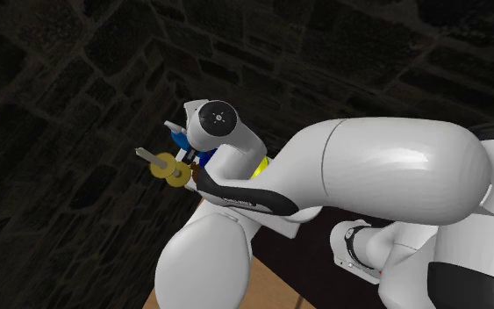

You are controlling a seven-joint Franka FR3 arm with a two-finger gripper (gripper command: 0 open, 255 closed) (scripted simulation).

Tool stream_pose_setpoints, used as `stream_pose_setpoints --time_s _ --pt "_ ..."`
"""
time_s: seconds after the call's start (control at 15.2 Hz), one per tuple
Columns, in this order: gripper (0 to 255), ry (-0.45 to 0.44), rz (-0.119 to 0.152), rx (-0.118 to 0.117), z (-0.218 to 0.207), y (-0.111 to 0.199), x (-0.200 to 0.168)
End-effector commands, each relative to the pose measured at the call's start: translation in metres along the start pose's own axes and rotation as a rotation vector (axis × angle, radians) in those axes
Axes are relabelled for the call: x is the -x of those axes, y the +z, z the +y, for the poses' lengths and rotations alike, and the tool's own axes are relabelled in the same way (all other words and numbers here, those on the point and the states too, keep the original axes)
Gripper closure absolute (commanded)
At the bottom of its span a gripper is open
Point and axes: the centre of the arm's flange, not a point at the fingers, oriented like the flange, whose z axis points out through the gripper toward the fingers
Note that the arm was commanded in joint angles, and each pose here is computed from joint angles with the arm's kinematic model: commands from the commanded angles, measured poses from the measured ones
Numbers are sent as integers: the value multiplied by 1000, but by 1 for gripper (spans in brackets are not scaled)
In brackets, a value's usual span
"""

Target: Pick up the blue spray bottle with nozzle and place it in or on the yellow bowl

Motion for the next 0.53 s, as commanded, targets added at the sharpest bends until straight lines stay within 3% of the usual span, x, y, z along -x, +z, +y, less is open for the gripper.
stream_pose_setpoints --time_s 0.0,0.46 --pt "0 -5 5 0 -3 12 -3" --pt "0 -5 5 0 -3 42 -3"
